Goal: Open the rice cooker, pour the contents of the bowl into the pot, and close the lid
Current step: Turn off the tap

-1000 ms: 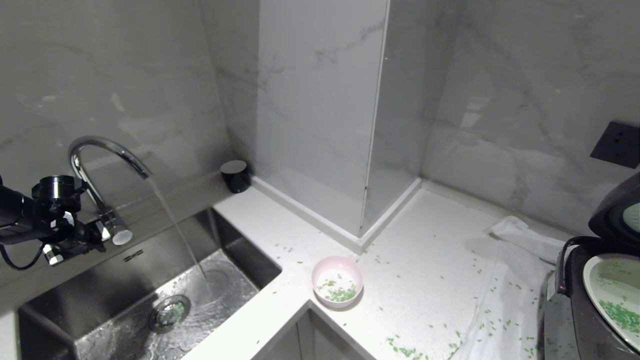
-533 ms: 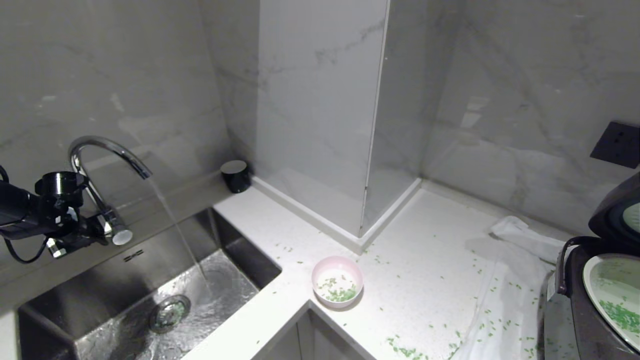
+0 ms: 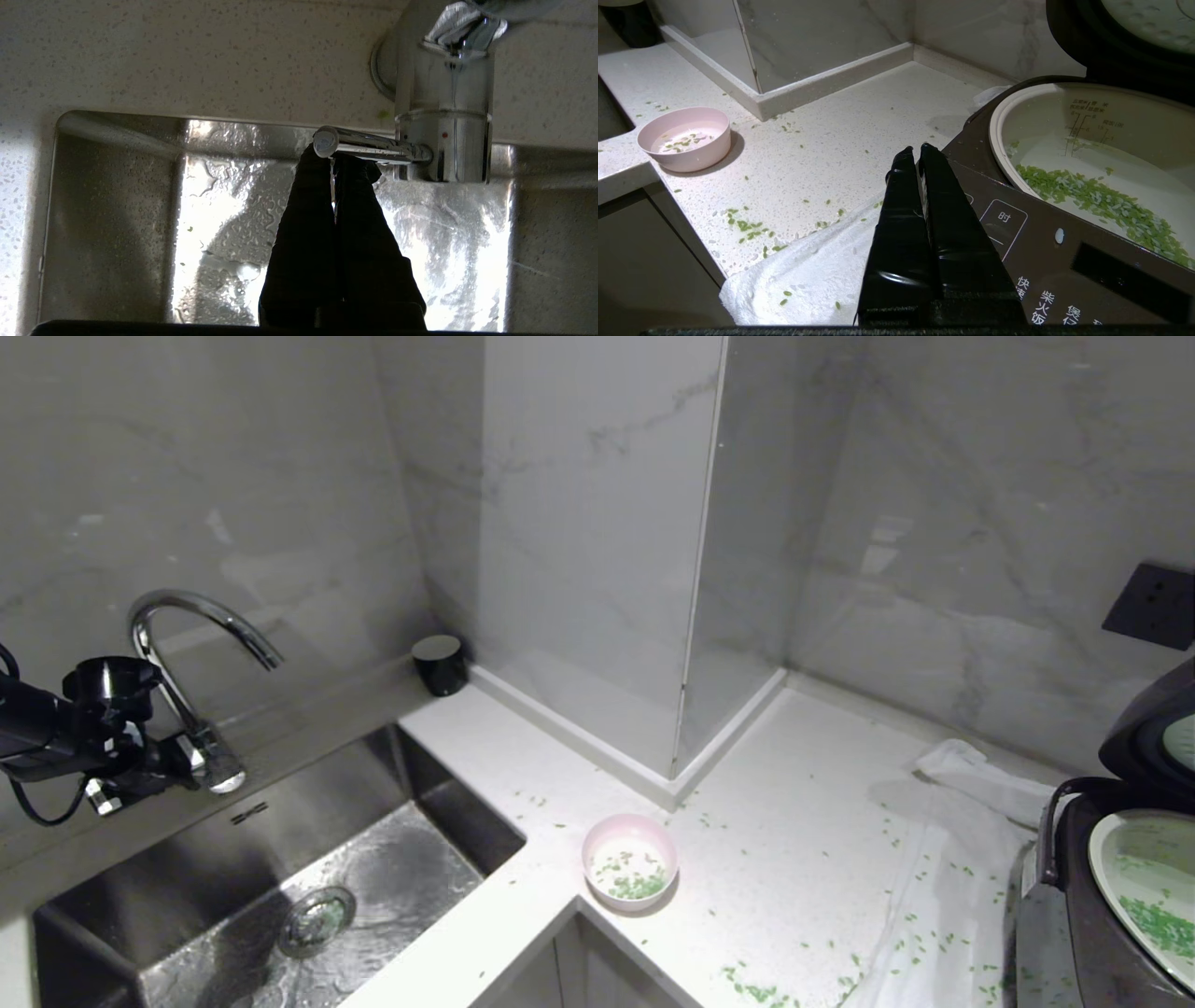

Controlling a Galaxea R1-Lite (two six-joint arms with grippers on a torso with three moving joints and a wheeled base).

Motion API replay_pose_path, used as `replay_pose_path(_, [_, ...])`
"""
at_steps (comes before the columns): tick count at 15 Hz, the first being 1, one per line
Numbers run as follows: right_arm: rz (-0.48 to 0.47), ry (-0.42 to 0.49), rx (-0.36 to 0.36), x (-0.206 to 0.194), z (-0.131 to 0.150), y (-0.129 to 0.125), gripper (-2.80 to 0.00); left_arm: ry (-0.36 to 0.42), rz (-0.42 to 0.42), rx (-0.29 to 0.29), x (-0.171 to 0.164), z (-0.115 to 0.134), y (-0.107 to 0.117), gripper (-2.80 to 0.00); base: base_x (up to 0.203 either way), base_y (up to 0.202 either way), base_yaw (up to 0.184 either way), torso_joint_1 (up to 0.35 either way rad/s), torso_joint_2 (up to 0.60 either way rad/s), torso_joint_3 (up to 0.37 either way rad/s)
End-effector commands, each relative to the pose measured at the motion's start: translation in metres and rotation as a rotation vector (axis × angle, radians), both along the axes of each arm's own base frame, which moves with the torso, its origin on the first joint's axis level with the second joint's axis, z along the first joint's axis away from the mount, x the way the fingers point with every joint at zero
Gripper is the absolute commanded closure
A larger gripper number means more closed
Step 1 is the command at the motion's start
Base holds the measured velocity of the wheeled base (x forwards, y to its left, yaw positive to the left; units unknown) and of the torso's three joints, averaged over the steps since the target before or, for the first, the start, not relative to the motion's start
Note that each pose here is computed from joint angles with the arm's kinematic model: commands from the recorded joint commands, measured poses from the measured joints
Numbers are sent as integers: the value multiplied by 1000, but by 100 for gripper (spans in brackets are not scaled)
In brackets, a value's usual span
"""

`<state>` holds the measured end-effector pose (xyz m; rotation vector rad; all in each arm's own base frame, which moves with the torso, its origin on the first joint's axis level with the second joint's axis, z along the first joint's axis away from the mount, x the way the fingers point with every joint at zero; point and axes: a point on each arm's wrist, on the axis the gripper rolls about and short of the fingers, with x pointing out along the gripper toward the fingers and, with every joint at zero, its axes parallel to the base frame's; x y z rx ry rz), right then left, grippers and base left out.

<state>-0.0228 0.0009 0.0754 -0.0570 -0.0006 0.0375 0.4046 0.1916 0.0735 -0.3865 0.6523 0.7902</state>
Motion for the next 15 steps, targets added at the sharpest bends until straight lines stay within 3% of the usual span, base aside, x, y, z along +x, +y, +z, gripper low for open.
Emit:
replay_pose_path(1, [1,1,0,0,0,0,0,-14,10,5,2,1,3,0,0,0,0,0,0,0])
replay_pose_path(9, [1,1,-1,0,0,0,0,-9,26,-17,-11,8,-2,0,0,0,0,0,0,0])
replay_pose_path(15, [1,1,-1,0,0,0,0,2,-56,-78,-64,37,-42,0,0,0,0,0,0,0])
